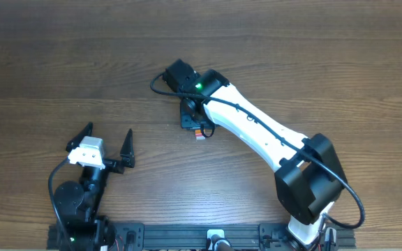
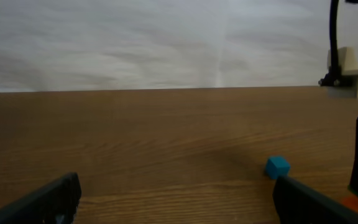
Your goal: Stack Cubes
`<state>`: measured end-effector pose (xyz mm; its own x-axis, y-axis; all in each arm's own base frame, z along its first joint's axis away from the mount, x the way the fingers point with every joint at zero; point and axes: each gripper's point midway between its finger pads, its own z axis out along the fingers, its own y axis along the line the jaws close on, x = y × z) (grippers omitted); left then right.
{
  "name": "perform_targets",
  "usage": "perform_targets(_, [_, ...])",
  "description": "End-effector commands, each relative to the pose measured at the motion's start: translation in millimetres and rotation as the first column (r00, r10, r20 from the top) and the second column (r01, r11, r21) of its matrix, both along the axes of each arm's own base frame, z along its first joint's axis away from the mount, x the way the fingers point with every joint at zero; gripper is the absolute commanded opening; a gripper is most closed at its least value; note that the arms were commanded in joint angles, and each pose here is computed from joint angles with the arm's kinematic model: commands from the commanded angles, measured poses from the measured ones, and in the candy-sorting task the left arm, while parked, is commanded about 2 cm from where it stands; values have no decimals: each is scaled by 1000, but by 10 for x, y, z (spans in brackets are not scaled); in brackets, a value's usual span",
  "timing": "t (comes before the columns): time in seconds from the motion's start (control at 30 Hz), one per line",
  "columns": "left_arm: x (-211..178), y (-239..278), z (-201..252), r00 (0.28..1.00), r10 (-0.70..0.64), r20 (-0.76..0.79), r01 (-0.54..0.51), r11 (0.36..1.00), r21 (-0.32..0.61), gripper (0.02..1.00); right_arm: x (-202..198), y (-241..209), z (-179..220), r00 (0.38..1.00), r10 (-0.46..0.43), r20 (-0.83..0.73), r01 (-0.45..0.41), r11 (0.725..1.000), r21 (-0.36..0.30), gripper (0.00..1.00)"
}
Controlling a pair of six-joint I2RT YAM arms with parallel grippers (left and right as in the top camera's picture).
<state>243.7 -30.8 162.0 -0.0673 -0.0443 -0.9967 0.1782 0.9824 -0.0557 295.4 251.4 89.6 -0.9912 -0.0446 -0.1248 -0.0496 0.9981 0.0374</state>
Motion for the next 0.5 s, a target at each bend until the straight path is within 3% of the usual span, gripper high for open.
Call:
perform_targets(0.03, [-3, -14, -14, 1000, -8, 3, 8, 1000, 14, 998, 25, -50, -83, 1000, -8, -4, 7, 1000, -29, 104])
perform_targets(0.5, [-3, -14, -14, 1000, -8, 3, 8, 1000, 14, 998, 18, -45, -93, 1000, -10, -9, 10, 1000, -27, 121])
